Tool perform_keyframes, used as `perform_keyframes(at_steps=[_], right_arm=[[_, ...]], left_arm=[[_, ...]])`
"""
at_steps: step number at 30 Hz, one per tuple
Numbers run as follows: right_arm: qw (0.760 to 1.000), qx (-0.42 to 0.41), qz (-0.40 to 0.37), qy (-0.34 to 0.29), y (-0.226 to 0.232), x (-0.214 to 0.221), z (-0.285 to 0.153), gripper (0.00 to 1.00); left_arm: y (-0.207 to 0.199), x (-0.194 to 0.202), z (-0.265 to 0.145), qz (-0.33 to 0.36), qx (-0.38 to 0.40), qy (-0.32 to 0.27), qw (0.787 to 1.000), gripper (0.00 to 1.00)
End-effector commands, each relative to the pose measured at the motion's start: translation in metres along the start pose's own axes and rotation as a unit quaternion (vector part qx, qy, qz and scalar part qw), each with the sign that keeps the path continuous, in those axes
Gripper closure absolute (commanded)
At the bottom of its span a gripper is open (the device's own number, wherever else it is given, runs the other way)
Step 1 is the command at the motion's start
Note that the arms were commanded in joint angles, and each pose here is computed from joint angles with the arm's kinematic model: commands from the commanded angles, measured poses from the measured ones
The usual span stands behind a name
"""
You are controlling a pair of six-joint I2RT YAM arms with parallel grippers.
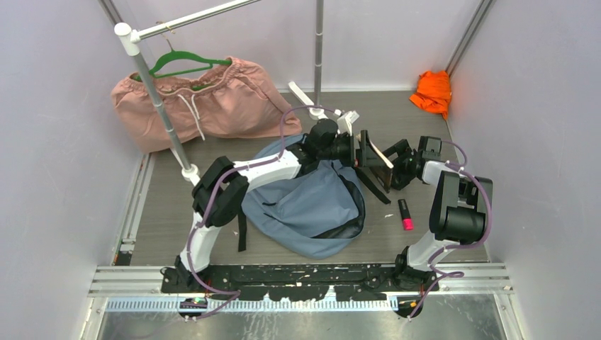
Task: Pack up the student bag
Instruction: Pick up the book from the center of the board.
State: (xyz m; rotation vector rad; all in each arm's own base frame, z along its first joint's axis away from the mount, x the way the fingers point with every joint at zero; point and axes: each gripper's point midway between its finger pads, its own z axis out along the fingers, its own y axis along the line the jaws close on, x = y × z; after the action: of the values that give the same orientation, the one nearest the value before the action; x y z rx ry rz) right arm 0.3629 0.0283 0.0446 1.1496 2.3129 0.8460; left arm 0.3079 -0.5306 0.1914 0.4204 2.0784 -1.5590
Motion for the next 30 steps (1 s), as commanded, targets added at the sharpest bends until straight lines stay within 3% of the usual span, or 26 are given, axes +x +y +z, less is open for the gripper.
perform_keyframes(at_steps=[1, 13, 18, 23, 27, 30], right_arm=[[1.0, -0.002, -0.01, -0.004, 0.009, -0.001, -0.004, 0.02], [1.0, -0.007, -0.004, -0.005, 0.011, -0.001, -0.004, 0.02], [1.0, -0.007, -0.008, -0.006, 0.012, -0.001, -0.007, 0.02], [1.0, -0.006, -0.006, -0.005, 0.011, 0.0, -0.004, 0.02], [1.0, -0.008, -0.006, -0.004, 0.011, 0.002, -0.003, 0.02], [1.0, -0.008, -0.006, -0.005, 0.012, 0.003, -0.003, 0.02]], left_arm=[[-0.035, -0.041, -0.02, 0.016, 0.006, -0.065, 0.998, 0.06], [-0.046, -0.039, -0.021, -0.002, 0.03, -0.06, 0.998, 0.08], [-0.027, -0.029, -0.017, -0.002, -0.025, -0.027, 0.999, 0.13], [-0.018, -0.031, -0.023, 0.022, -0.078, -0.036, 0.996, 0.16], [-0.011, -0.028, -0.027, 0.031, -0.108, -0.032, 0.993, 0.24], [-0.006, -0.024, -0.026, 0.03, -0.119, -0.025, 0.992, 0.4]])
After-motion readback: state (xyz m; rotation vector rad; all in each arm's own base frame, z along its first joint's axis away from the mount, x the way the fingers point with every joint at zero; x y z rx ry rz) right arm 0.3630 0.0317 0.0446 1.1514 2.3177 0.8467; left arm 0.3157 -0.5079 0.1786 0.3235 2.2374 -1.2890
